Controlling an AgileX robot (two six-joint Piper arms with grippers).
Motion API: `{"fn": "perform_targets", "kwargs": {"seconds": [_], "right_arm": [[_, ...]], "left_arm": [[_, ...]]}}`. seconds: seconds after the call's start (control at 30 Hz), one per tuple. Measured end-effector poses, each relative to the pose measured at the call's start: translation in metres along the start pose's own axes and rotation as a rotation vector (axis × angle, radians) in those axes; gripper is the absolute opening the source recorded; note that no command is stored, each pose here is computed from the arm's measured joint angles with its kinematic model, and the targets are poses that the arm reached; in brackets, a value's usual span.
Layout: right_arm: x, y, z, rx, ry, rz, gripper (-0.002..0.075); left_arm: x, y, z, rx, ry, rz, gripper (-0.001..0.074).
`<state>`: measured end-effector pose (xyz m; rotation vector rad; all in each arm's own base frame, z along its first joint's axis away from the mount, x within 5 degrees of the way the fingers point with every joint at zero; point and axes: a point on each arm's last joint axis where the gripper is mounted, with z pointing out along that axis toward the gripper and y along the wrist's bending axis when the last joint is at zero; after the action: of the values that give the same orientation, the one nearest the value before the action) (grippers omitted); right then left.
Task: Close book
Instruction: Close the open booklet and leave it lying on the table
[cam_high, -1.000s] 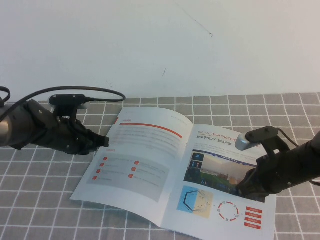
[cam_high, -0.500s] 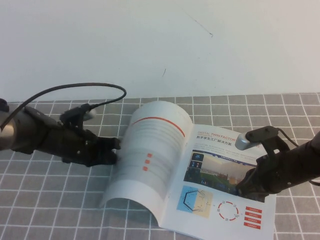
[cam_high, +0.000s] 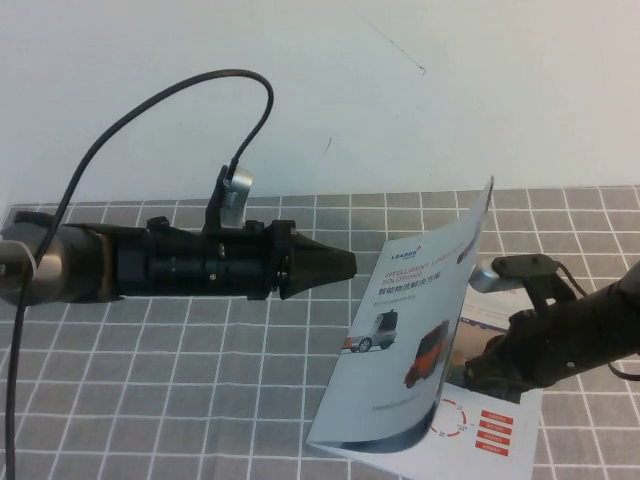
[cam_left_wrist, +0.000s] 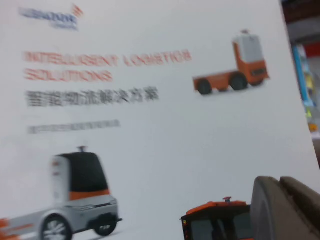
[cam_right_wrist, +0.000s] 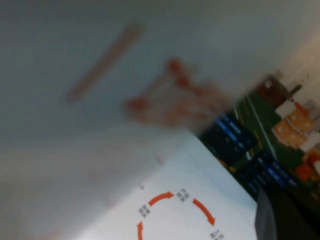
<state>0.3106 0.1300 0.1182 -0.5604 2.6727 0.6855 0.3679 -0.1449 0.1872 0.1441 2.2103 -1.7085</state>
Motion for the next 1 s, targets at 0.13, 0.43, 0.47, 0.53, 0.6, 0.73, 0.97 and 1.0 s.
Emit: {"fn": "perform_targets", "kwargs": {"seconds": [0.13, 0.43, 0.47, 0.53, 0.6, 0.73, 0.97, 1.0], "right_arm": [[-0.007, 0.002, -0.021, 0.035, -0.044, 0.049, -0.0003], [-0.023, -0.003, -0.135, 0.166, -0.347, 0.062, -0.0003], [-0.023, -0.002, -0.15, 0.184, -0.39, 0.057, -0.0003], [-0.02, 0.001, -0.179, 0.22, -0.462, 0.035, -0.0003], [-0.013, 0.009, -0.206, 0.267, -0.513, -0.022, -0.0003], [0.016, 0.038, -0.257, 0.433, -0.52, -0.256, -0.0003], [0.076, 0.074, -0.317, 0.708, -0.532, -0.324, -0.0003], [0.083, 0.08, -0.323, 0.722, -0.568, -0.32, -0.0003]], "left_arm": [[0.003, -0.005, 0.003, 0.032, 0.019, 0.022, -0.0004], [-0.002, -0.04, -0.008, 0.062, -0.013, 0.22, -0.0004], [-0.002, -0.045, -0.01, 0.066, -0.017, 0.237, -0.0004], [-0.003, -0.058, -0.014, 0.074, -0.026, 0.293, -0.0004], [-0.001, -0.069, -0.02, 0.062, -0.008, 0.36, -0.0004], [0.005, -0.084, -0.034, -0.092, 0.059, 0.501, -0.0004], [0.003, -0.111, -0.069, -0.475, -0.014, 0.672, -0.0004], [0.002, -0.117, -0.073, -0.497, -0.045, 0.691, -0.0004]]}}
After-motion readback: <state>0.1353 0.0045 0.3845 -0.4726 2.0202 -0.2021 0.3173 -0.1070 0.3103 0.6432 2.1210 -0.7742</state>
